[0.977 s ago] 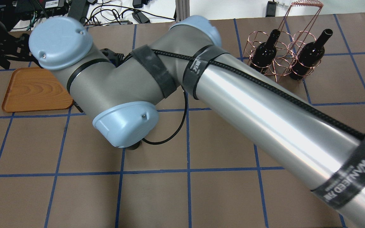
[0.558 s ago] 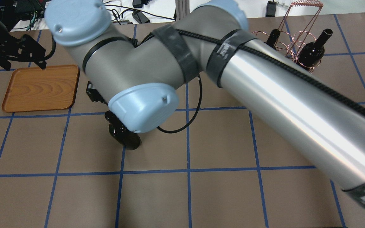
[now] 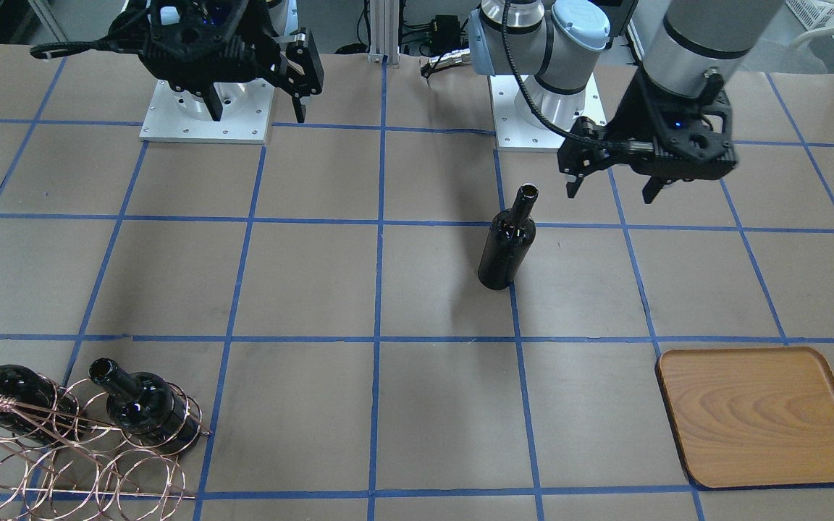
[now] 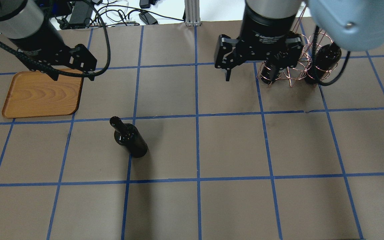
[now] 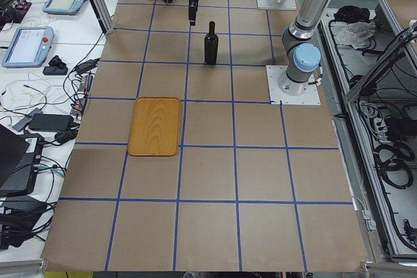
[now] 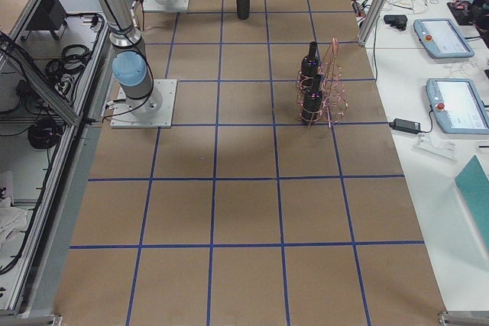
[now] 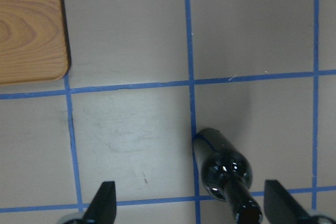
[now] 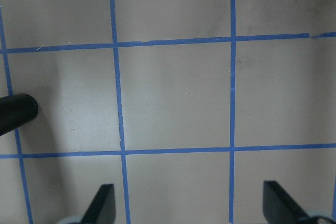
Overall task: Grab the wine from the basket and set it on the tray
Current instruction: 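Open the right gripper and raise it back toward the rack, then lower the left gripper onto the standing bottle and grasp its neck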
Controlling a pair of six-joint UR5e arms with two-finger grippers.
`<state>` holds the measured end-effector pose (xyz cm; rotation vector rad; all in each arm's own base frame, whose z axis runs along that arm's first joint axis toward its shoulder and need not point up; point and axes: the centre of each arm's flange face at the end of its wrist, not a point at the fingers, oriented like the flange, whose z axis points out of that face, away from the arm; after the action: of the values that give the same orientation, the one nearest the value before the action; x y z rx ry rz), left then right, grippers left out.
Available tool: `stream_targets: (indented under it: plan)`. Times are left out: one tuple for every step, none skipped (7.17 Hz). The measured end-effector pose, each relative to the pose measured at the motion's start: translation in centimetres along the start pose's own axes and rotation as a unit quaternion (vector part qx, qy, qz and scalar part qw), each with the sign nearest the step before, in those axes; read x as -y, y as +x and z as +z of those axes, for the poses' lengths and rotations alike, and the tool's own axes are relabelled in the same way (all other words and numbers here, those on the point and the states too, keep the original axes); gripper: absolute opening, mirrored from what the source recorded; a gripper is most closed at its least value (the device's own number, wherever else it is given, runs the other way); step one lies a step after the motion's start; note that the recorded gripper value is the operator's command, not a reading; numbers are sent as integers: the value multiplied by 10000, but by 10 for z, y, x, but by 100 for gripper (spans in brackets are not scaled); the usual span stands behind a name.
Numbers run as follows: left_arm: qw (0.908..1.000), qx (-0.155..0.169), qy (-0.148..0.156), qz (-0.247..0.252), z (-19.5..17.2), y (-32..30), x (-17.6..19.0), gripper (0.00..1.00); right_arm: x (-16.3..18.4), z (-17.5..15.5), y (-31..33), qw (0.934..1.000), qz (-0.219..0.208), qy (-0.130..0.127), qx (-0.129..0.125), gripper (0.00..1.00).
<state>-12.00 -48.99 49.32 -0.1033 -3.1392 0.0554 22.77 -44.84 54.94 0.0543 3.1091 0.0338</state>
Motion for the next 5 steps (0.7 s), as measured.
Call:
stream_targets:
  plan:
    - [9999, -14, -97, 117, 11, 24, -6, 100, 1, 0, 10, 9998, 6, 207, -55, 100]
    - [9995, -39, -237, 215, 25, 38, -12, 100, 5, -2, 16, 9987, 0, 469, -208, 100]
    - [9988, -59, -403, 275, 42, 44, -18, 100, 7, -3, 19, 9975, -3, 617, -343, 100]
    - [9978, -71, -574, 311, 58, 46, -24, 100, 8, -5, 21, 9968, -3, 689, -395, 100]
    - [9968, -81, -728, 324, 73, 47, -31, 97, 9, -6, 21, 9962, -7, 767, -403, 100]
